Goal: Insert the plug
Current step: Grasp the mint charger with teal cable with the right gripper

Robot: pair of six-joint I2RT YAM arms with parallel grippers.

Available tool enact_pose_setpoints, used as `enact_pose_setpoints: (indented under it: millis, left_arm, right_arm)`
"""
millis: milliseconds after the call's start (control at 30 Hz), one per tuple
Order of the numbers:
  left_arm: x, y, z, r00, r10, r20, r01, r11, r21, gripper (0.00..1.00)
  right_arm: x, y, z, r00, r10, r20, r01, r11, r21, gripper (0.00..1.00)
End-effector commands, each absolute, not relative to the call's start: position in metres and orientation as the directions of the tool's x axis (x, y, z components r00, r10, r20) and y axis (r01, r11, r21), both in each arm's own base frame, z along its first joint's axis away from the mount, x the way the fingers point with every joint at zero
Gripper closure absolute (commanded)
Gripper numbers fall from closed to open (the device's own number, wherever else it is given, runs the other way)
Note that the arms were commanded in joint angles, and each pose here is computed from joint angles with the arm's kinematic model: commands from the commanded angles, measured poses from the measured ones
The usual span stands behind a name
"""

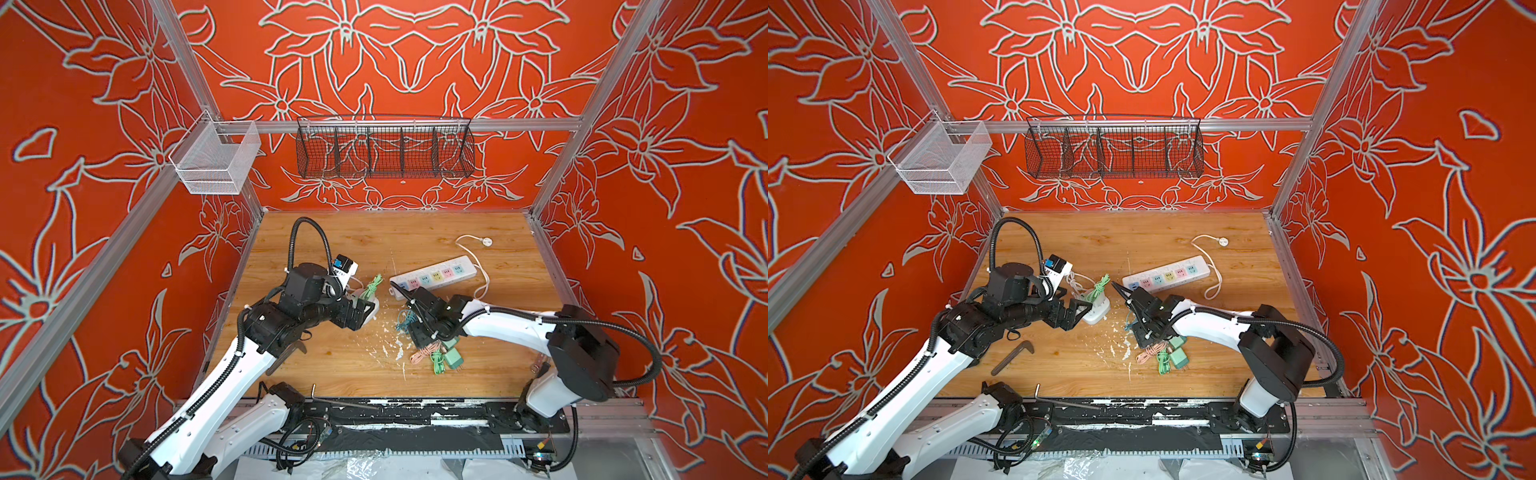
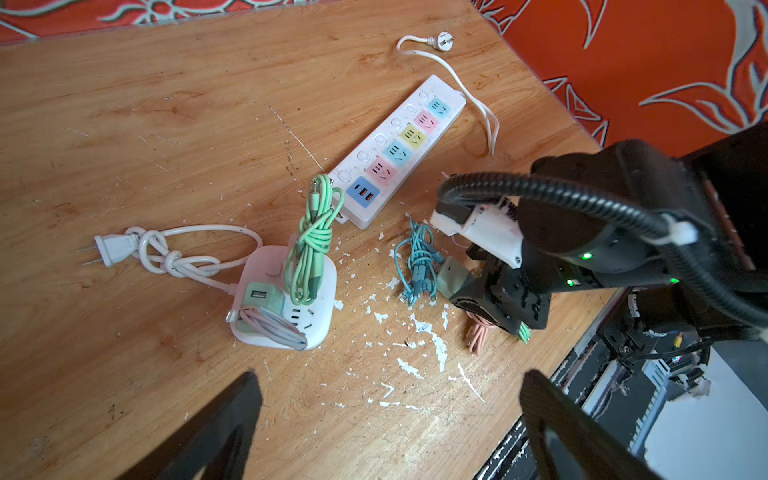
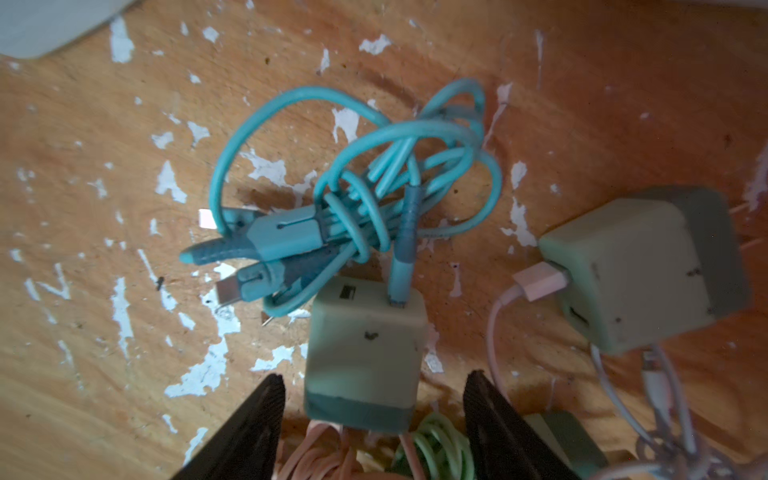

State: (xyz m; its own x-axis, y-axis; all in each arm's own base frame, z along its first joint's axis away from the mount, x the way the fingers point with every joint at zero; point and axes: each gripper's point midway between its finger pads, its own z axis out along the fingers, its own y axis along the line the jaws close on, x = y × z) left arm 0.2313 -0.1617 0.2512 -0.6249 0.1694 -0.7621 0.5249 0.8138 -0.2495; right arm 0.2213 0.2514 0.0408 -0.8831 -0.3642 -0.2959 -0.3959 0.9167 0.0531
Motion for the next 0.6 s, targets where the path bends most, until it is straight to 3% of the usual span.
enact_pose_setpoints:
  millis: [0,333,567]
  left_arm:
    - [0.232,-0.16,0.255,-0.611,0.149,-0.777,0.519,0.817,-0.251,0.03]
    - [0.232,-0.163,0.259,-0.602,0.145,-0.785,0.532,0.806,-0.259,0.03]
    - [0.225,-0.175,0.264,-0.618,0.138,-0.774,0.57,0.756,-0.32,0.03]
  right_arm:
    - [0.228,0.246,0.036,-0.903,-0.328,-0.278,-0.344,0.939,0.009,0.33]
    - [0.231,0.251,0.031,-0.901,-0.344,-0.263,-0.357,0.934,0.002,0.49]
    - [0.235,0.254,0.053,-0.887,-0.338,-0.316,-0.363,0.932,0.021,0.65]
